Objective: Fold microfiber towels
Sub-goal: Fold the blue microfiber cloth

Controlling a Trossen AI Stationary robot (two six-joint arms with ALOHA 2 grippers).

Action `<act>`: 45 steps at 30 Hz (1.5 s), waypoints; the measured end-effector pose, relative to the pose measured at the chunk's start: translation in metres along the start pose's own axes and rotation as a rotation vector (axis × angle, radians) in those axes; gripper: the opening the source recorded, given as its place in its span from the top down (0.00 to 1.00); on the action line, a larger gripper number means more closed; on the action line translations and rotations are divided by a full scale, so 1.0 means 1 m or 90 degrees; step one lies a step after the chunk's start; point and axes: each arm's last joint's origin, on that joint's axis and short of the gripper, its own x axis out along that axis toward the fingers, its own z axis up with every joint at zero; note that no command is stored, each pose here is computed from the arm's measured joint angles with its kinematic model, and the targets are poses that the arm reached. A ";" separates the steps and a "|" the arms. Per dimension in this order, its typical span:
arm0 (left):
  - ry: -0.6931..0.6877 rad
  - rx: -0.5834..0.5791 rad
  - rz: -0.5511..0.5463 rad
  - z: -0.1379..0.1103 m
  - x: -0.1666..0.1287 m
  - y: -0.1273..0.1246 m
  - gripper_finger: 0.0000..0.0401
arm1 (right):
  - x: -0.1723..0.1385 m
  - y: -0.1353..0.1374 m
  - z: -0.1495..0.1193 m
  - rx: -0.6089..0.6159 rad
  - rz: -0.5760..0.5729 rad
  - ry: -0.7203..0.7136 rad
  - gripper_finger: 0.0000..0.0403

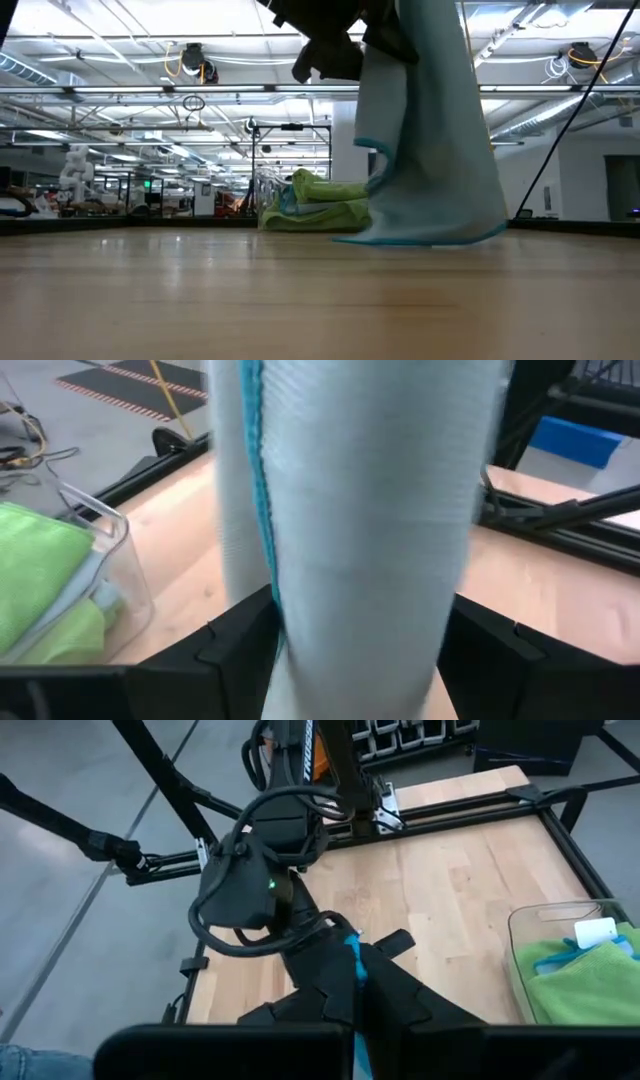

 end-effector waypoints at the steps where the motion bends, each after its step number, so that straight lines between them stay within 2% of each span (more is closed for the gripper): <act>1: 0.000 -0.002 -0.006 0.001 -0.001 0.000 0.40 | 0.000 0.000 0.000 -0.004 0.000 0.000 1.00; 7: 0.012 -0.015 -0.058 0.005 -0.009 -0.005 0.40 | 0.000 0.000 0.000 -0.015 0.000 0.001 1.00; 11: 0.040 -0.087 -0.135 0.003 -0.015 -0.015 0.40 | 0.000 0.000 0.000 -0.014 -0.007 0.001 1.00; 15: 0.084 -0.142 -0.205 -0.005 -0.023 -0.031 0.40 | 0.000 -0.003 0.000 -0.015 -0.065 -0.007 1.00; 17: 0.103 -0.143 -0.234 -0.009 -0.027 -0.037 0.40 | -0.001 -0.005 0.001 -0.021 -0.088 -0.010 1.00; 22: 0.117 -0.141 -0.264 -0.011 -0.033 -0.044 0.40 | -0.002 -0.006 0.006 -0.057 -0.087 -0.041 1.00; 25: 0.132 -0.150 -0.238 -0.015 -0.033 -0.042 0.40 | -0.005 -0.004 0.009 -0.090 -0.081 -0.070 1.00; 30: 0.180 -0.157 -0.098 -0.027 -0.031 -0.029 0.40 | -0.015 0.000 0.011 -0.119 -0.066 -0.101 1.00; 34: 0.174 -0.138 -0.028 -0.030 -0.028 -0.020 0.40 | -0.022 0.002 0.012 -0.123 -0.065 -0.116 1.00; 38: 0.118 -0.106 0.001 -0.021 -0.021 -0.013 0.40 | -0.025 0.003 0.011 -0.118 -0.064 -0.123 1.00; 42: 0.036 -0.009 -0.017 -0.006 -0.015 -0.011 0.40 | -0.026 0.004 0.013 -0.116 -0.062 -0.139 1.00; 45: 0.008 0.026 -0.009 0.000 -0.011 -0.007 0.40 | -0.027 0.004 0.015 -0.119 -0.062 -0.148 1.00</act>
